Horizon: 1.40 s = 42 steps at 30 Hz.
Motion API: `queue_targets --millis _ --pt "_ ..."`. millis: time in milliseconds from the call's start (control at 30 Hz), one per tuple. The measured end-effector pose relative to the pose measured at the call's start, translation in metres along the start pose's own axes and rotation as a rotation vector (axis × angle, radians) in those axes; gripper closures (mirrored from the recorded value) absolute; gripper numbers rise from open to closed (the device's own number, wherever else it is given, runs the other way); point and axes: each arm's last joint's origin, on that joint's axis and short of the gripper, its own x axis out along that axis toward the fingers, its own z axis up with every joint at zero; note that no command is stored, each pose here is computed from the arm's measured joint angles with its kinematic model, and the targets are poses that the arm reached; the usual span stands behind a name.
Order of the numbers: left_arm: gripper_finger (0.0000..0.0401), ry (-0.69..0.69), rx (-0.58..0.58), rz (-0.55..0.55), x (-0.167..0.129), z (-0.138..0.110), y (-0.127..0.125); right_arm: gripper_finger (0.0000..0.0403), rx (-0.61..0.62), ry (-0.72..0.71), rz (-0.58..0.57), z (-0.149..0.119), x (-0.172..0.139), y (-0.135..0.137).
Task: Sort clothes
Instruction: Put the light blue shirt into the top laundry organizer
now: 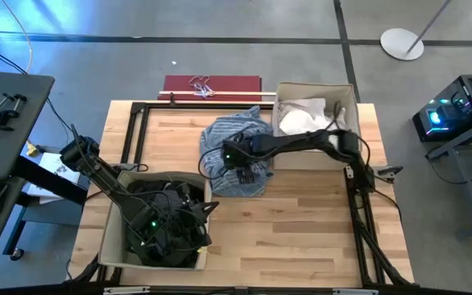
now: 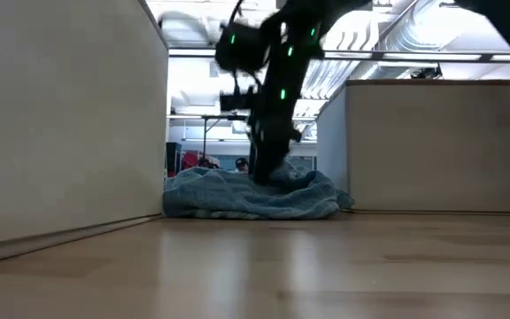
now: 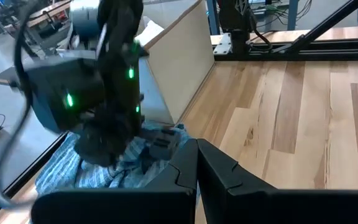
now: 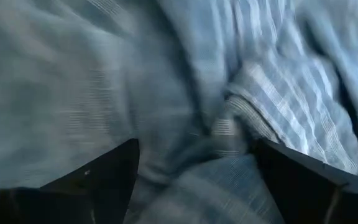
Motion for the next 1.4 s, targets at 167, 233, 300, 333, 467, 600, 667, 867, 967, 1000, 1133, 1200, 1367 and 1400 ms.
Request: queue_targets --millis 167,233,300,333,467,600,667,867,967,1000,1133,1200,1367,1400 --pt "0.0401 0.004 0.0 -0.006 0.0 0.0 0.0 0.0086 0.014 0.085 -0.002 -0.008 0.04 -0.007" --pt "0.0401 0.004 -0.001 -0.006 0.0 0.0 0.0 0.0089 0.049 0.119 0.05 -0.015 0.054 -0.01" --pt "0.0401 0.004 0.0 -0.006 0.0 0.0 0.0 0.0105 0.079 0.131 0.107 -0.018 0.064 -0.011" --pt "0.0401 0.004 0.0 -0.006 0.0 0.0 0.0 0.0119 0.085 0.133 0.132 -0.019 0.067 -0.011" --pt "0.0401 0.004 0.0 -0.006 0.0 0.0 0.0 0.0206 0.109 0.106 0.178 -0.017 0.072 -0.007" --pt "0.0401 0.004 0.002 -0.007 0.0 0.0 0.0 0.0312 0.088 0.074 0.18 -0.01 0.069 0.006" --pt "0.0401 0.004 0.003 -0.009 -0.001 0.0 -0.001 0.0356 0.083 0.063 0.177 -0.006 0.064 0.014" --pt "0.0401 -0.002 0.012 -0.009 -0.004 -0.001 -0.002 0.0371 0.075 0.048 0.121 0.001 0.027 0.033" --pt "0.0401 -0.015 0.036 -0.001 -0.007 -0.002 -0.002 0.0368 0.071 0.017 0.05 0.003 -0.006 0.033" --pt "0.0401 -0.021 0.041 0.003 -0.008 -0.002 -0.003 0.0366 0.078 -0.019 0.011 0.005 -0.022 0.032" --pt "0.0401 -0.038 0.046 0.02 -0.011 -0.002 -0.003 0.0371 0.108 -0.119 -0.17 0.003 -0.088 0.021" --pt "0.0401 -0.04 0.046 0.019 -0.011 -0.002 -0.004 0.0371 0.117 -0.176 -0.255 -0.001 -0.119 0.015" --pt "0.0401 -0.041 0.046 0.019 -0.012 -0.002 -0.004 0.037 0.224 -0.36 -0.523 -0.031 -0.219 -0.006" --pt "0.0401 -0.041 0.046 0.019 -0.012 -0.002 -0.004 0.0369 0.255 -0.395 -0.581 -0.04 -0.238 -0.01"
